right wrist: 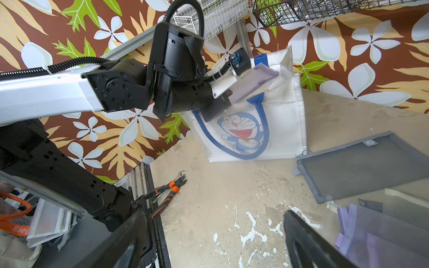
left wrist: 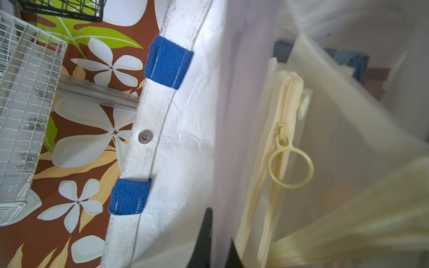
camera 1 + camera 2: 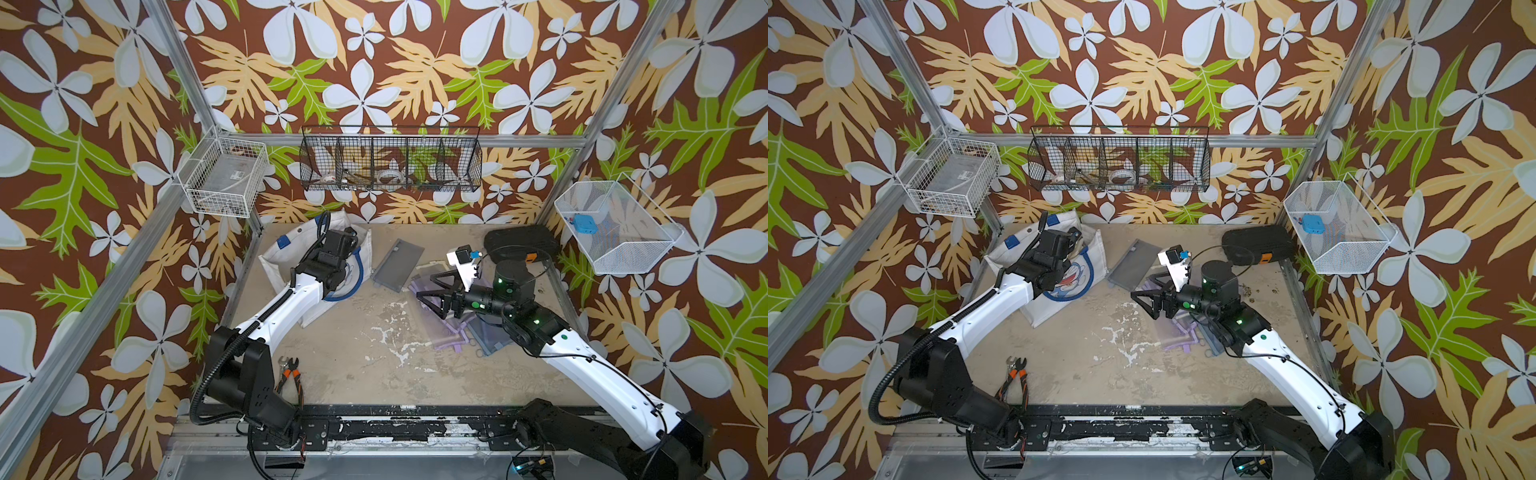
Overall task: Put the pencil pouch into the canvas bag
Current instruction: Place the pencil case in the canvas bag.
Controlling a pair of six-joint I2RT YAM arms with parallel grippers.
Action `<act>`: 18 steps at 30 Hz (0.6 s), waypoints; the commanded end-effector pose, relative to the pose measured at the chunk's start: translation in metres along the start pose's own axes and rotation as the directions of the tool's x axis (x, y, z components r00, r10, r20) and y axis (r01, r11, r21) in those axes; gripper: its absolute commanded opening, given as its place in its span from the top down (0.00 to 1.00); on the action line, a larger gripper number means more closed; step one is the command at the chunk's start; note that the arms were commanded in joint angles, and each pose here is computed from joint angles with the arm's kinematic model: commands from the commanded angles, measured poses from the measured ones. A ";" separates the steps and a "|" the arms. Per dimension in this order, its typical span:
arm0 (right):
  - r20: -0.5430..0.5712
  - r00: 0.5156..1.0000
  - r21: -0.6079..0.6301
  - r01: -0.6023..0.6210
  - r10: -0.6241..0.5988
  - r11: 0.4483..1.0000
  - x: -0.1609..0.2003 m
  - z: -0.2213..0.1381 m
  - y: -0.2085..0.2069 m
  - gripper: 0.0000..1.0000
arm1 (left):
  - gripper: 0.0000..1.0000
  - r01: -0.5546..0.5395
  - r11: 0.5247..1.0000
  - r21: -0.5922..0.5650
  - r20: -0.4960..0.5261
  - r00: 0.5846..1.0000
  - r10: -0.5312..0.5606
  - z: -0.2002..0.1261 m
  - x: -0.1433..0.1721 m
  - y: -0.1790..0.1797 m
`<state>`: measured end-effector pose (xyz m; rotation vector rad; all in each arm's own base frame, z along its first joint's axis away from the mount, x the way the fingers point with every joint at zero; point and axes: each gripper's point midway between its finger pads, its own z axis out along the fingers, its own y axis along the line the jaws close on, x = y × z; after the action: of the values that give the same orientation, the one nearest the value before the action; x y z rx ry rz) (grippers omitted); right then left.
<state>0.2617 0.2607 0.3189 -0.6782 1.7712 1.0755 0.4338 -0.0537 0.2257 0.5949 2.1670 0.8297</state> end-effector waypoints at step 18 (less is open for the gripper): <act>-0.081 0.997 0.197 0.021 -0.005 0.980 0.015 -0.012 -0.030 0.07 | 0.36 0.353 0.834 0.424 0.158 0.878 -0.452 -0.107 -0.054 0.022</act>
<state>0.2624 0.2478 0.3181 -0.6467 1.8165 0.9835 0.4041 -0.0800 0.3193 0.3567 2.1153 0.3663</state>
